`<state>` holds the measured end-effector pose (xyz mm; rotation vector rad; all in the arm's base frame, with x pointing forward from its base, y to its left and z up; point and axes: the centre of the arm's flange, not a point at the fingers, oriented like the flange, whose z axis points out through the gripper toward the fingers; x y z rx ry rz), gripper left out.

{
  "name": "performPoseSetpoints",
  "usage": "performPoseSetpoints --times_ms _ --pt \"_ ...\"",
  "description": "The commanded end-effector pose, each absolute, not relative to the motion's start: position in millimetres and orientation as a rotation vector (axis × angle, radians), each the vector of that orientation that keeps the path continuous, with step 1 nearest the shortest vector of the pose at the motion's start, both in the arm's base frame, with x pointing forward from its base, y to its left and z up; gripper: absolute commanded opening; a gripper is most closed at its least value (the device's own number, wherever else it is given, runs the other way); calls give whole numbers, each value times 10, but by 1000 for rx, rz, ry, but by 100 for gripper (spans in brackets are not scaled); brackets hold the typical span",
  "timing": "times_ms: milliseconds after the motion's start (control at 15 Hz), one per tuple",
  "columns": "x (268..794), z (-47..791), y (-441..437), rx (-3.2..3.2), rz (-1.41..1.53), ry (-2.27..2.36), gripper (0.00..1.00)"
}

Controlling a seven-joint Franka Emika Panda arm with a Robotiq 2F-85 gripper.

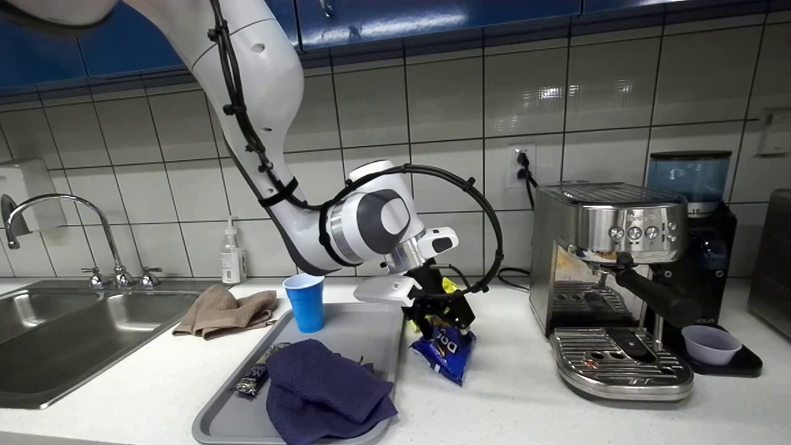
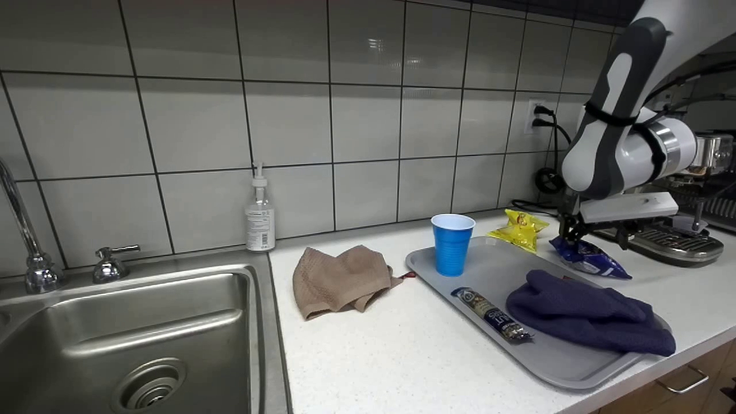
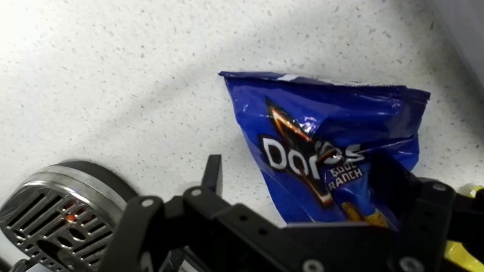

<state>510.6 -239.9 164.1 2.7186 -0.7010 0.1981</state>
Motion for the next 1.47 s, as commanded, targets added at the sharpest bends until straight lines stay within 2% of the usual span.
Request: performPoseSetpoints --times_ms 0,1400 --pt "5180 1736 -2460 2712 196 -700 100" --pt "5026 1891 -2577 2701 212 -702 100"
